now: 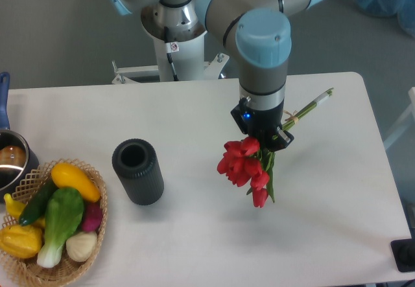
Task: Insert the flowers into the vase
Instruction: 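Carry the red tulip bunch with the gripper toward the black vase, then lower the tulip stems into the black vase opening, then push the tulips deeper into the vase and slide the vase along, then open the gripper and lift it away from the tulips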
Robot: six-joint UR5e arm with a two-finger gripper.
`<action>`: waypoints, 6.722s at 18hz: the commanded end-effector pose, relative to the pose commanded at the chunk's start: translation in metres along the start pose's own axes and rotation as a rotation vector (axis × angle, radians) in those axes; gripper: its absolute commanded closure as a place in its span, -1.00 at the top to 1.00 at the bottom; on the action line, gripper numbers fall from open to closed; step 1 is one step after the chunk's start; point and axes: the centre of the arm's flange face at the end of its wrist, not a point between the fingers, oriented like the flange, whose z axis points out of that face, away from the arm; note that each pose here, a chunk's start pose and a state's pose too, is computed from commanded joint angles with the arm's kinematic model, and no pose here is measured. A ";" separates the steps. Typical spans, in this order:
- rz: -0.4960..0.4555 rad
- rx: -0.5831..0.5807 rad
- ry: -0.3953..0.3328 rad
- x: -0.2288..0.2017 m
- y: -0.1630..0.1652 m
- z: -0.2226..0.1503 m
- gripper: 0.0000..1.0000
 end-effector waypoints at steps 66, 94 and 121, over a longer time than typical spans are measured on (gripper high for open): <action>-0.208 1.319 0.432 0.084 -0.019 -0.031 -1.00; -0.235 1.080 0.449 0.099 -0.027 0.065 1.00; -0.268 0.717 0.100 0.089 0.041 0.006 1.00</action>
